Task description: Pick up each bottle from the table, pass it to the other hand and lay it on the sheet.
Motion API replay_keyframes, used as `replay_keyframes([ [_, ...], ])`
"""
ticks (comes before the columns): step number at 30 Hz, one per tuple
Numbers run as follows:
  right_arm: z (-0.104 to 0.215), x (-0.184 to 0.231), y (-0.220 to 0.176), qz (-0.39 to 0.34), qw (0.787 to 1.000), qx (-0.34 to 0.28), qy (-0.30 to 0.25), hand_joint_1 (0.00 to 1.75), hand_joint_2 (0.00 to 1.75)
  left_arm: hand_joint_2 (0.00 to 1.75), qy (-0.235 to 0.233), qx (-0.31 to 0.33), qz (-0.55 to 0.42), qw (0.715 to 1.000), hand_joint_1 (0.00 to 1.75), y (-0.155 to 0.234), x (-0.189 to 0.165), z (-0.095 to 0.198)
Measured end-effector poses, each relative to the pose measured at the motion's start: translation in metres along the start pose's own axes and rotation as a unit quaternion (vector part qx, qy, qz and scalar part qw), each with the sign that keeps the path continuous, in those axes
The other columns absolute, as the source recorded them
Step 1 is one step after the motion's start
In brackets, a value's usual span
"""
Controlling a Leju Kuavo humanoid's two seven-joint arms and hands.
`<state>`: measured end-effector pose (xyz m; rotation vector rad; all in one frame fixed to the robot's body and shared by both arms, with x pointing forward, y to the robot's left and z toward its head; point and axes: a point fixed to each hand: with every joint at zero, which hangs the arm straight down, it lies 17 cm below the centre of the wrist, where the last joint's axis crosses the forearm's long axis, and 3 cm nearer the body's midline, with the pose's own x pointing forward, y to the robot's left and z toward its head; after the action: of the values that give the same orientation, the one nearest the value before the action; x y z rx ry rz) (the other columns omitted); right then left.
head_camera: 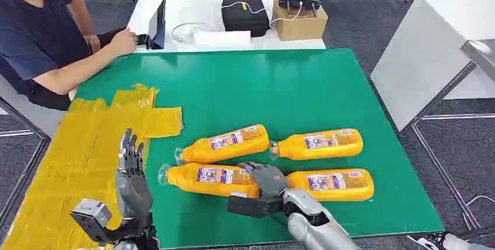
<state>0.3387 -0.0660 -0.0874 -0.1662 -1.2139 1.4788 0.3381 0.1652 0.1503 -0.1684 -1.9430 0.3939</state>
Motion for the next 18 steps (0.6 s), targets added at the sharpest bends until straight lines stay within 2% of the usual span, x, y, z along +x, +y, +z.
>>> replay_keyframes([
  [1,0.001,0.005,0.0,-0.005,1.0,-0.01,-0.005,1.75,1.75,0.0,0.001,0.014,0.001,1.0,0.0,0.006,0.001,0.0],
  [2,0.003,0.01,0.0,-0.01,1.0,-0.016,-0.009,1.75,1.75,1.75,0.001,0.023,0.001,1.0,0.0,0.011,0.001,0.001],
  [6,0.007,0.02,0.0,-0.024,0.999,-0.033,-0.02,1.75,1.75,1.75,0.005,0.046,-0.004,0.999,0.0,0.023,0.001,0.003],
  [11,0.019,0.067,-0.014,-0.067,0.988,-0.121,-0.067,1.75,1.75,1.75,-0.001,0.135,-0.014,0.991,0.0,0.065,0.009,0.01],
  [15,0.038,0.119,-0.033,-0.142,0.965,-0.178,-0.128,1.75,1.75,1.75,-0.002,0.156,0.016,0.988,0.0,0.079,0.018,0.015],
  [18,0.054,0.147,-0.07,-0.178,0.94,-0.235,-0.17,1.75,1.75,1.75,0.015,0.143,0.061,0.988,0.0,0.076,0.014,0.019],
])
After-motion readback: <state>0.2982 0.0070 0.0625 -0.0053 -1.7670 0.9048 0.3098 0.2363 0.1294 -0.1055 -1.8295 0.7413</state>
